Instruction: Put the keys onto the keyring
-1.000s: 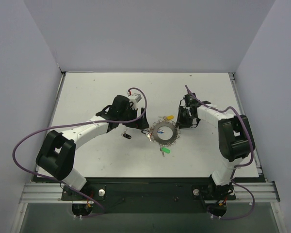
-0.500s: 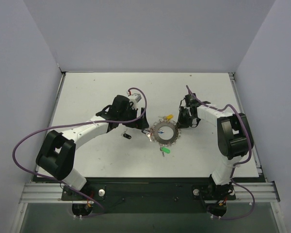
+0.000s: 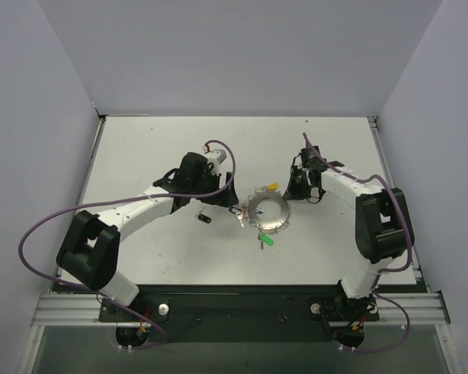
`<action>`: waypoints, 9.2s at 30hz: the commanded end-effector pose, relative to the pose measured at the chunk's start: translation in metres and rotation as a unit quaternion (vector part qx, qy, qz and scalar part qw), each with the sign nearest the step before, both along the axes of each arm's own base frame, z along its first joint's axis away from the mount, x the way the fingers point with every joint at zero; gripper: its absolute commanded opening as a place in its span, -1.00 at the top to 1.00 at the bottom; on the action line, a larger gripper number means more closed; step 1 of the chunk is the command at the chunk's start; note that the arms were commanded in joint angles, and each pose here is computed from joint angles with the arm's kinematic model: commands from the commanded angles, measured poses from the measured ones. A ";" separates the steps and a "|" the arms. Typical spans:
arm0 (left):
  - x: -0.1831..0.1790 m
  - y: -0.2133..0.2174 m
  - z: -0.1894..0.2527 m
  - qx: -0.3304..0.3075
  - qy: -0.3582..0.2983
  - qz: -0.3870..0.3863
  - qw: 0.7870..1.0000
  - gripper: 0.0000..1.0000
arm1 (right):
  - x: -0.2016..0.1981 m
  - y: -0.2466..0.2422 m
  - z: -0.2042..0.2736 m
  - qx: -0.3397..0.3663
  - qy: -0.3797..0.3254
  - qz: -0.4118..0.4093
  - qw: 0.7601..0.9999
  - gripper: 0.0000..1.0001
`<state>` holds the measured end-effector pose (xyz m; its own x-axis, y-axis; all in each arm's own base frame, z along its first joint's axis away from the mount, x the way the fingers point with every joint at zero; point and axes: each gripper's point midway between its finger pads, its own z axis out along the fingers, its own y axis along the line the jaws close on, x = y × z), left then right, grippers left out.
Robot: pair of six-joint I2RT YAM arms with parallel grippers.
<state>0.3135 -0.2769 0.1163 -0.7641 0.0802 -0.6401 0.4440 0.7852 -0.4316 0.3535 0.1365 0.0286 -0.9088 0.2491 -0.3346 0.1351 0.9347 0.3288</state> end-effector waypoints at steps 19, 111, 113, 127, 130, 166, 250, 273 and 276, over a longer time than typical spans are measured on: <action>-0.020 0.011 0.178 -0.158 -0.257 -0.011 0.953 -0.94 | -0.028 0.037 0.194 0.070 -0.281 0.171 0.942 1.00; -0.136 -0.062 0.245 -0.257 -0.324 -0.337 0.846 1.00 | -0.151 0.104 0.323 0.216 -0.492 0.425 0.729 0.25; -0.134 -0.060 0.245 -0.252 -0.330 -0.327 0.849 1.00 | -0.145 0.100 0.324 0.202 -0.502 0.406 0.736 0.19; -0.120 -0.053 0.225 -0.210 -0.323 -0.286 0.877 1.00 | -0.142 0.100 0.310 0.200 -0.493 0.403 0.745 -0.08; -0.111 -0.050 0.206 -0.192 -0.303 -0.259 0.897 1.00 | -0.135 0.099 0.289 0.192 -0.464 0.397 0.768 -0.09; -0.051 0.054 -0.030 0.018 0.033 0.057 0.998 -0.89 | -0.062 0.120 0.071 0.047 -0.128 0.256 0.957 0.10; -0.053 0.060 -0.027 0.005 0.023 0.038 0.999 -0.65 | -0.080 0.176 0.015 0.014 -0.031 0.309 0.950 0.48; -0.053 0.061 -0.026 0.007 0.024 0.036 0.999 -0.65 | -0.071 0.168 0.018 0.041 -0.045 0.274 0.960 0.63; -0.053 0.060 -0.027 0.007 0.024 0.035 0.999 -0.64 | -0.072 0.166 0.015 0.040 -0.041 0.274 0.960 0.68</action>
<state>0.2569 -0.2163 0.0818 -0.8169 0.0319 -0.5758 0.3458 0.8261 -0.4449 0.2796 0.3059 0.0313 -0.8844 -0.2530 -0.3921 -0.4068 0.8297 0.3823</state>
